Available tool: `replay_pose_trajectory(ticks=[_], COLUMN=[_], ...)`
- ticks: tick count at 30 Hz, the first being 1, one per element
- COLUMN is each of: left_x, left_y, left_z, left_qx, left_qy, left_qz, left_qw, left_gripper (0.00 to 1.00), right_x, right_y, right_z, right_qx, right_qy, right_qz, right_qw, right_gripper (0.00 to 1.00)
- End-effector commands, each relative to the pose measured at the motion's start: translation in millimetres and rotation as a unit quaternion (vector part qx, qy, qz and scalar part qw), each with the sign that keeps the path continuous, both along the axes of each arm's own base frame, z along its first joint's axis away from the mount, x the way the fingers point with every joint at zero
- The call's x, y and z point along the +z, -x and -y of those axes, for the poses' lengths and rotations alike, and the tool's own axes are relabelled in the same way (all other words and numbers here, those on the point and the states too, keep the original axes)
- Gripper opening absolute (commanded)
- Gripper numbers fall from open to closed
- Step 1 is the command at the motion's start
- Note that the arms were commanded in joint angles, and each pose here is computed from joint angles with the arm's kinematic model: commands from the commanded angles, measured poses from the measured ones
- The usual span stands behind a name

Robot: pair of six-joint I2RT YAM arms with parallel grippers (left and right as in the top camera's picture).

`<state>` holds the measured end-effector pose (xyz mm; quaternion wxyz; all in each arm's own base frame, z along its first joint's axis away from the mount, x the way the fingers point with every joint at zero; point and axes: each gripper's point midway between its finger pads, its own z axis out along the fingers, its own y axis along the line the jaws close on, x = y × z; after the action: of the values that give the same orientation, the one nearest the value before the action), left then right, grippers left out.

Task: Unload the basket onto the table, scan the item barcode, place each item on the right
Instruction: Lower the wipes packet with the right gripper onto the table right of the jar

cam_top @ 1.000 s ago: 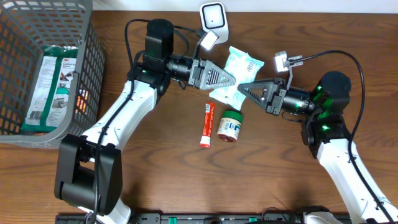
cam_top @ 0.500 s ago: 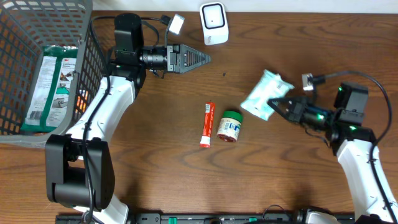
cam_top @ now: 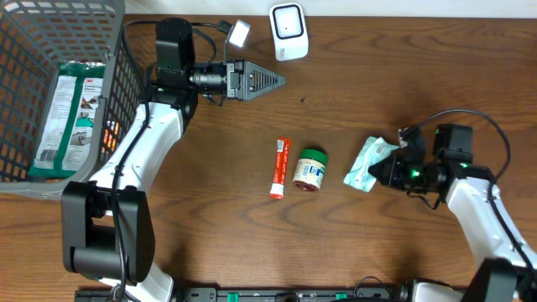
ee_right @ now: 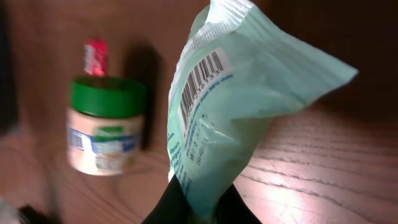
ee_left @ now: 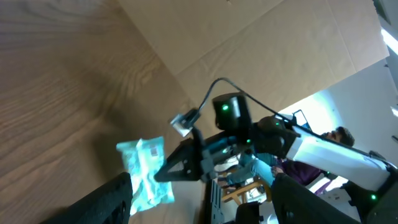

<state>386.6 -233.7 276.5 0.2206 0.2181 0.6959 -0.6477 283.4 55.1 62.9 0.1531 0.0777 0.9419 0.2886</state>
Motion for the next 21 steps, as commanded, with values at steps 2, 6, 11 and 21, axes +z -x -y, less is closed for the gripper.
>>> replay_pose_trajectory(ticks=[2,6,11,21], left_x=[2,2,2,-1], left_y=[-1,-1,-1,-5], left_z=[1,1,1,0], left_qx=[-0.001,-0.002,0.000,0.012], left_qy=[0.000,0.000,-0.001,-0.007], left_qz=[0.025,0.034,0.040,0.044], left_qw=[1.000,0.999,0.999,0.999], left_gripper=[0.72,0.72,0.72,0.72], right_x=[-27,-42,-54,-54], right_y=[12,15,11,2], right_z=[-11,-22,-29,-18], right_qx=[0.066,0.107,0.127,0.111], right_qy=[0.022,0.026,0.029,0.051], right_qz=[-0.018,-0.025,-0.020,-0.023], right_qw=[0.997,0.994,0.991,0.992], right_gripper=[0.01,0.03,0.18,0.88])
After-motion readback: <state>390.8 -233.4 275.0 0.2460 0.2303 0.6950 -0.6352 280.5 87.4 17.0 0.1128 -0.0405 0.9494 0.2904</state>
